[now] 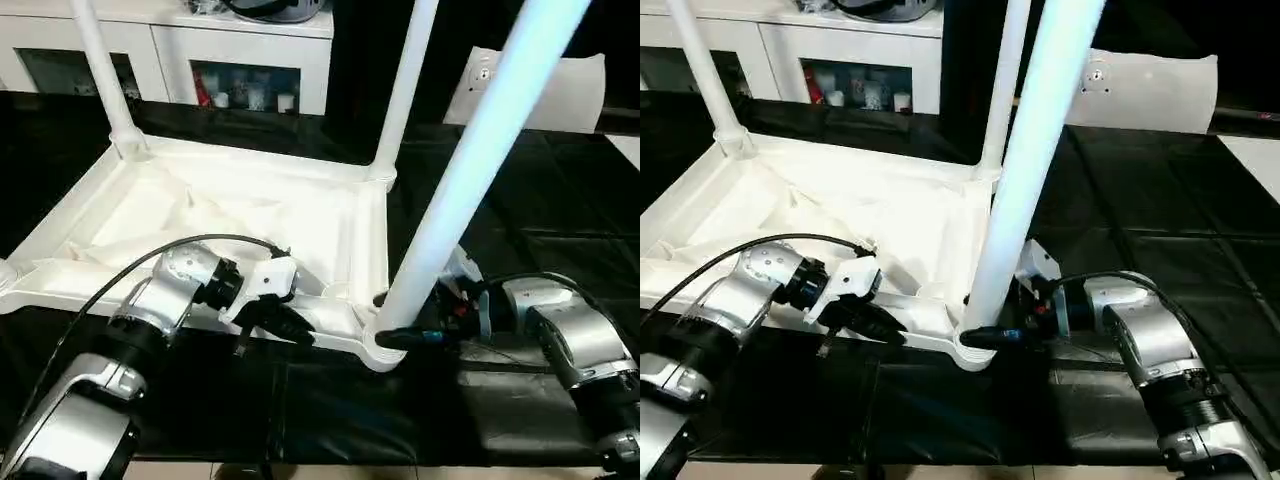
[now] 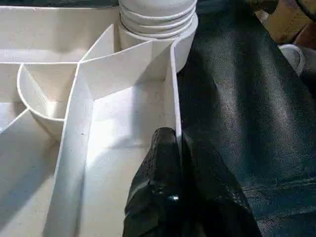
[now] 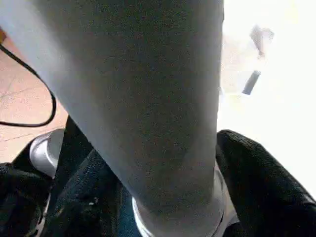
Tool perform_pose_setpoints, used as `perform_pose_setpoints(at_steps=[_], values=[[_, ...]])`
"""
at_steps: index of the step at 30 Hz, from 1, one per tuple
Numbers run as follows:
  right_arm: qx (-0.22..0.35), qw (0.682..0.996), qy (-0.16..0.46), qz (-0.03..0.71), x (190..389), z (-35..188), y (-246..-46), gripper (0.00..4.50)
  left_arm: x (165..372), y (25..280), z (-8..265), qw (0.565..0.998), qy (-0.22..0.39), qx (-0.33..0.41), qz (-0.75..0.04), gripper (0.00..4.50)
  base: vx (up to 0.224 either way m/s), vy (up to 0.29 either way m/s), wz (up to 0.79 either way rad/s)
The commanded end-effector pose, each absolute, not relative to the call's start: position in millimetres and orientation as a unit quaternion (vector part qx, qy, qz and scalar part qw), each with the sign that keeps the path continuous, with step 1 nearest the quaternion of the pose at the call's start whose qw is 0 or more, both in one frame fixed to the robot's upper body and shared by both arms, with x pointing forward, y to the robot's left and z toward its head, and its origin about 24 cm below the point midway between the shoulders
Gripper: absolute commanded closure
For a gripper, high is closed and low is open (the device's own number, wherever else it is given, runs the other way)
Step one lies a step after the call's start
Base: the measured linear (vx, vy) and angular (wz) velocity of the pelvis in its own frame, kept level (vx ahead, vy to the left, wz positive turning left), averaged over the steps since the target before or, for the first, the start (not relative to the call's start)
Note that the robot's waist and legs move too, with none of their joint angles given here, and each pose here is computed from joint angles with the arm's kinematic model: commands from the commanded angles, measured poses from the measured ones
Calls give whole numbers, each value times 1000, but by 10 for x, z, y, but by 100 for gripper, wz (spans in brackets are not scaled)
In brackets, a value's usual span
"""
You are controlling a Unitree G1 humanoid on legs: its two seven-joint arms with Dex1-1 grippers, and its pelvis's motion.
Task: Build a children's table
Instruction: Rotate leg to tighten
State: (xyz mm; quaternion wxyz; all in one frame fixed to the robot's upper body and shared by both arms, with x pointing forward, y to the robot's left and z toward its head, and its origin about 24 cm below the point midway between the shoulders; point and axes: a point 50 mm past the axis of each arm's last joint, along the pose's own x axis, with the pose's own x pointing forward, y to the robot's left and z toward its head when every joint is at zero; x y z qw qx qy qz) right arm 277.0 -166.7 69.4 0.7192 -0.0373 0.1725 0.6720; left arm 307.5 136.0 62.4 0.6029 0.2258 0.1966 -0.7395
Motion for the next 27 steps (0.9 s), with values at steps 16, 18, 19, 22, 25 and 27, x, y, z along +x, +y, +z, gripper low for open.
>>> perform_pose_setpoints(at_steps=[16, 18, 19, 22, 25, 27], values=[[-25, 705, 169, 689, 2708, 707, -1643, 245, 3077, 1294, 595, 572, 207, 240, -757, 450, 0, 0, 0], [-8, 706, 166, 689, 2664, 692, -1615, 245, 3081, 1289, 588, 580, 205, 237, -752, 450, 0, 0, 0], [-1, 707, 165, 688, 2650, 686, -1603, 245, 3083, 1286, 585, 583, 204, 236, -750, 450, 0, 0, 0], [22, 721, 159, 674, 2619, 660, -1547, 245, 3106, 1266, 571, 603, 202, 234, -735, 450, 0, 0, 0], [32, 772, 155, 616, 2642, 553, -1423, 245, 3156, 1194, 544, 645, 204, 221, -702, 450, 0, 0, 0], [34, 823, 163, 542, 2675, 429, -1259, 246, 3202, 1047, 513, 693, 199, 187, -667, 450, 0, 0, 0]])
